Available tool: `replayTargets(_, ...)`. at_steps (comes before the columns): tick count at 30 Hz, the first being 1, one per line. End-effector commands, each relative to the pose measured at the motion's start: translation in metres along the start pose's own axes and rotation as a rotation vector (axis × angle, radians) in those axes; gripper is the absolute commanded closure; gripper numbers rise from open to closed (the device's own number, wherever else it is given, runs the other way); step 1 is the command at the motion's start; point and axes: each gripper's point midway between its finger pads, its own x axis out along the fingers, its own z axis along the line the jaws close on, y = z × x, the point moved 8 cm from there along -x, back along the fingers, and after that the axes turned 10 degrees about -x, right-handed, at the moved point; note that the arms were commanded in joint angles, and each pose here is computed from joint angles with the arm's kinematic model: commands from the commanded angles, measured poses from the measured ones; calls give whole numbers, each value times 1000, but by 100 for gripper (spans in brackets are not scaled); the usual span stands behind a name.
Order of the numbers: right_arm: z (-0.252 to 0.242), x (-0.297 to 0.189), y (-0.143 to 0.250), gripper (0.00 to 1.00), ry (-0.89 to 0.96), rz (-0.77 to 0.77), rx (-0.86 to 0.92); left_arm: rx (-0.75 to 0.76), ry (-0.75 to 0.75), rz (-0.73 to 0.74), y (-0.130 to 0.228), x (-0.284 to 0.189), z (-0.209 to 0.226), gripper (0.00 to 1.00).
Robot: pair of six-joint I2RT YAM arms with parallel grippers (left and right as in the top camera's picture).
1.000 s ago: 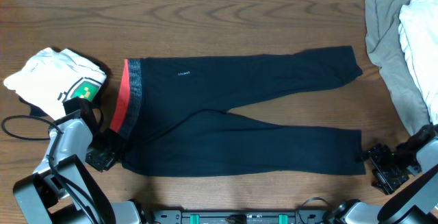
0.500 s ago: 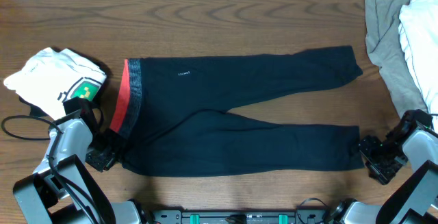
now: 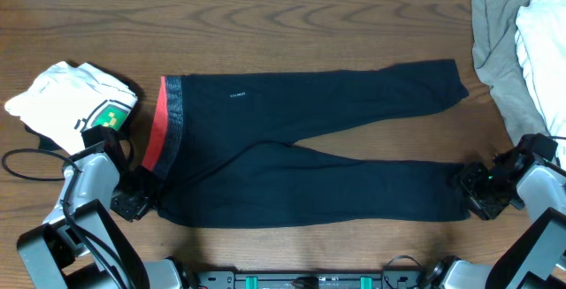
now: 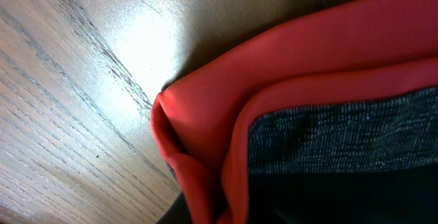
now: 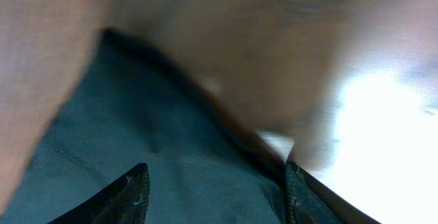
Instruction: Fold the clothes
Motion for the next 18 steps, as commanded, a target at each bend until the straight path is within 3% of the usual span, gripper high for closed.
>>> replayTargets(1, 8, 30, 31, 39, -133, 171, -2, 1, -23, 4, 2, 3, 5, 87)
replayTargets(9, -2, 26, 21, 29, -5, 136, -18, 1, -23, 4, 2, 3, 5, 87)
replayTargets(18, 2, -33, -16, 23, 97, 126, -24, 1, -23, 4, 2, 3, 5, 87)
